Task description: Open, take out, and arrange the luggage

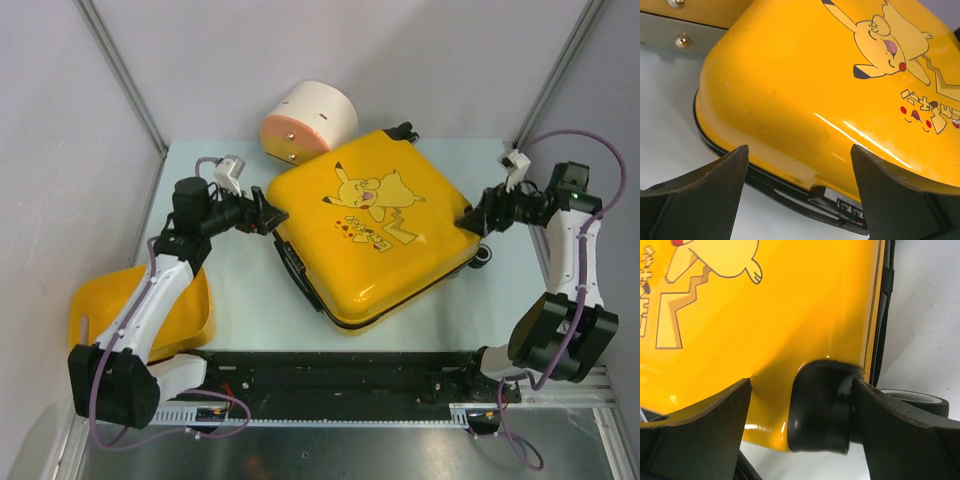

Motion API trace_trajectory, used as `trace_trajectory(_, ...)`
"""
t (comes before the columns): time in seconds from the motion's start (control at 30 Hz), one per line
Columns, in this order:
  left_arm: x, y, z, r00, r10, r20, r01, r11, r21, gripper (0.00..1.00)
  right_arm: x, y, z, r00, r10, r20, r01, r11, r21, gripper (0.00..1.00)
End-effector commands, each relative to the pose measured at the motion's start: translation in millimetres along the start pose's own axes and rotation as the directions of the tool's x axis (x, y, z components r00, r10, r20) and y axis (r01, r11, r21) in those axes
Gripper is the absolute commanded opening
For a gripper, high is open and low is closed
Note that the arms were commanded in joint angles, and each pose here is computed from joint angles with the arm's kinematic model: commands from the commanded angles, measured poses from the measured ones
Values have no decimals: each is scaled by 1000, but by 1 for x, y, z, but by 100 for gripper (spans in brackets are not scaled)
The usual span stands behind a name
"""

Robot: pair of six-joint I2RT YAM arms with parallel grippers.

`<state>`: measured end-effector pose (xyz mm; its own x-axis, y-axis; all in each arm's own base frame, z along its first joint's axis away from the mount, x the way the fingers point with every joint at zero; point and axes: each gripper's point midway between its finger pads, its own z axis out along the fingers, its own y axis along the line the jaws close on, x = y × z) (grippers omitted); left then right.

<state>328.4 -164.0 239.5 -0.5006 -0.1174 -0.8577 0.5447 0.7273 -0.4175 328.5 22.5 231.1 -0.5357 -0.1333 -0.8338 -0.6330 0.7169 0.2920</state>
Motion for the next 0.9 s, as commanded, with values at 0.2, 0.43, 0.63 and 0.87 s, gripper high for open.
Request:
trace_trajectory(0.2, -20, -13, -20, 993, 91, 71, -92, 996, 10, 88, 79, 10, -86, 997, 50, 64, -53, 997, 49, 86)
trace_trajectory(0.43, -23, -16, -24, 990, 106, 88, -107, 994, 6, 88, 142, 8, -80, 996, 80, -35, -79, 996, 28, 62)
trace_trajectory(0.63, -15, -12, -22, 993, 89, 72, -89, 996, -2, 88, 147, 27, -60, 1000, -17, -14, 16, 999, -46, 54)
trace_trajectory(0.87, -14, -10, -19, 995, 79, 63, -79, 997, -8, 88, 107, 10, -19, 997, 37, 69, -33, 998, -57, 51)
